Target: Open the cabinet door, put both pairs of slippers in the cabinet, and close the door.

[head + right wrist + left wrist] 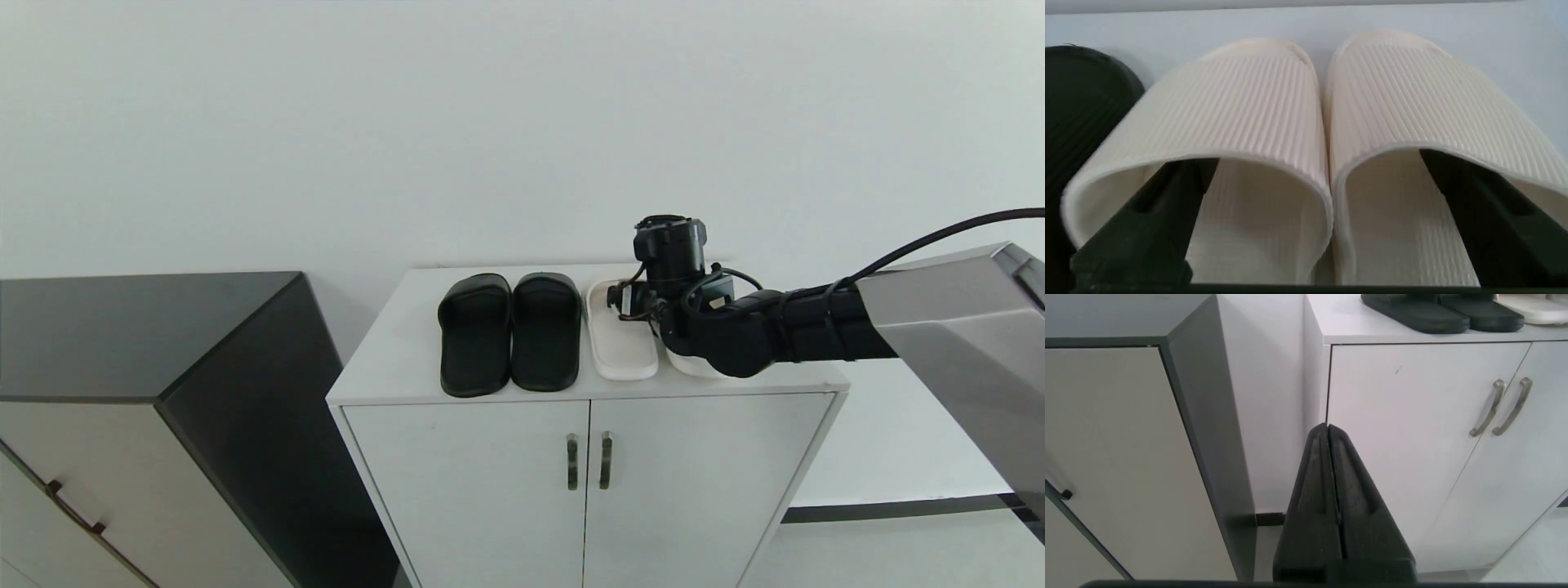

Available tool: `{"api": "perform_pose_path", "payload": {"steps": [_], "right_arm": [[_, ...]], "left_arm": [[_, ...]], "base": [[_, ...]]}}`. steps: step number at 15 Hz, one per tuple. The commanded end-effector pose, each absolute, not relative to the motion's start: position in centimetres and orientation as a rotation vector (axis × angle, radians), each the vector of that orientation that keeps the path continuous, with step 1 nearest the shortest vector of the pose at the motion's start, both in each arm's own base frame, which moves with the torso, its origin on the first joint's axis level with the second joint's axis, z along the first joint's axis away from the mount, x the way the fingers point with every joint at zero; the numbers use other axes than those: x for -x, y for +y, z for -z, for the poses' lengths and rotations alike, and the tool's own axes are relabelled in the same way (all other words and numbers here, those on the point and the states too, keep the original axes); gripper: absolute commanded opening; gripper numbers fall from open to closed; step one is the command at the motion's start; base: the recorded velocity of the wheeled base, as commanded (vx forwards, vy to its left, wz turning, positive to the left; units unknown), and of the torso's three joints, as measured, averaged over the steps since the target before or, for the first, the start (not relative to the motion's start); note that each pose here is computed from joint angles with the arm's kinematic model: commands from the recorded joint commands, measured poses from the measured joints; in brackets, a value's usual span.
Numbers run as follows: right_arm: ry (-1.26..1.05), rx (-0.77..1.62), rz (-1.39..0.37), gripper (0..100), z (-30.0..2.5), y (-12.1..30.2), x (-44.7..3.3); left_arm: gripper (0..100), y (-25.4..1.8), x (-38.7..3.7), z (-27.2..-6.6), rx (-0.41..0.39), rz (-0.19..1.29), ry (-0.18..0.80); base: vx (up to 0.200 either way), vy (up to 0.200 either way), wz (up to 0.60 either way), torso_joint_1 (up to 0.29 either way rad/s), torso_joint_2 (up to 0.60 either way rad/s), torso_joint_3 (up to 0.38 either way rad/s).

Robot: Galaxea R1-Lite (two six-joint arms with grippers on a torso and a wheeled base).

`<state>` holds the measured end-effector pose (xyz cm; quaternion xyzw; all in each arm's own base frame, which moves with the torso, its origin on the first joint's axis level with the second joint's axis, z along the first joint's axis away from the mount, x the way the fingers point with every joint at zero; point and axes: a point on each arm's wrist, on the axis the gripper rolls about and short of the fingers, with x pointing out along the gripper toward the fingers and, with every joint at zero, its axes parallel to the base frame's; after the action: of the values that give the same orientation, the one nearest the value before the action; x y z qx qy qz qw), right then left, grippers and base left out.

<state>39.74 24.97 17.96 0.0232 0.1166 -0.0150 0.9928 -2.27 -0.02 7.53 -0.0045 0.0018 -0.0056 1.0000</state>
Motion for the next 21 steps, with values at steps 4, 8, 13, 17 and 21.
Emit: {"api": "perform_pose_path", "payload": {"steps": [4,8,13,17,21], "right_arm": [[0.233,-0.045,0.039,0,-17.4,25.0,-40.6],[0.214,-0.051,0.058,0,-18.3,24.7,-40.1],[0.200,-0.031,0.065,0,-20.4,23.8,-37.8],[0.189,-0.050,-0.082,0,-24.1,22.3,-31.3],[0.234,0.018,-0.332,0,-24.2,21.5,-23.9]], "left_arm": [[0,0.0,2.3,-7.5,0.009,0.011,0.005],[0,0.0,2.3,-7.5,0.011,0.009,0.005],[0,0.0,2.3,-7.6,0.012,0.012,0.000],[0,0.0,2.3,-7.6,0.012,0.012,0.000],[0,0.0,2.3,-7.6,0.011,0.011,0.000]], "base": [[0.000,0.000,0.00,0.000,0.00,0.000],[0.000,0.000,0.00,0.000,0.00,0.000],[0.000,0.000,0.00,0.000,0.00,0.000],[0.000,0.000,0.00,0.000,0.00,0.000],[0.000,0.000,0.00,0.000,0.00,0.000]]}}
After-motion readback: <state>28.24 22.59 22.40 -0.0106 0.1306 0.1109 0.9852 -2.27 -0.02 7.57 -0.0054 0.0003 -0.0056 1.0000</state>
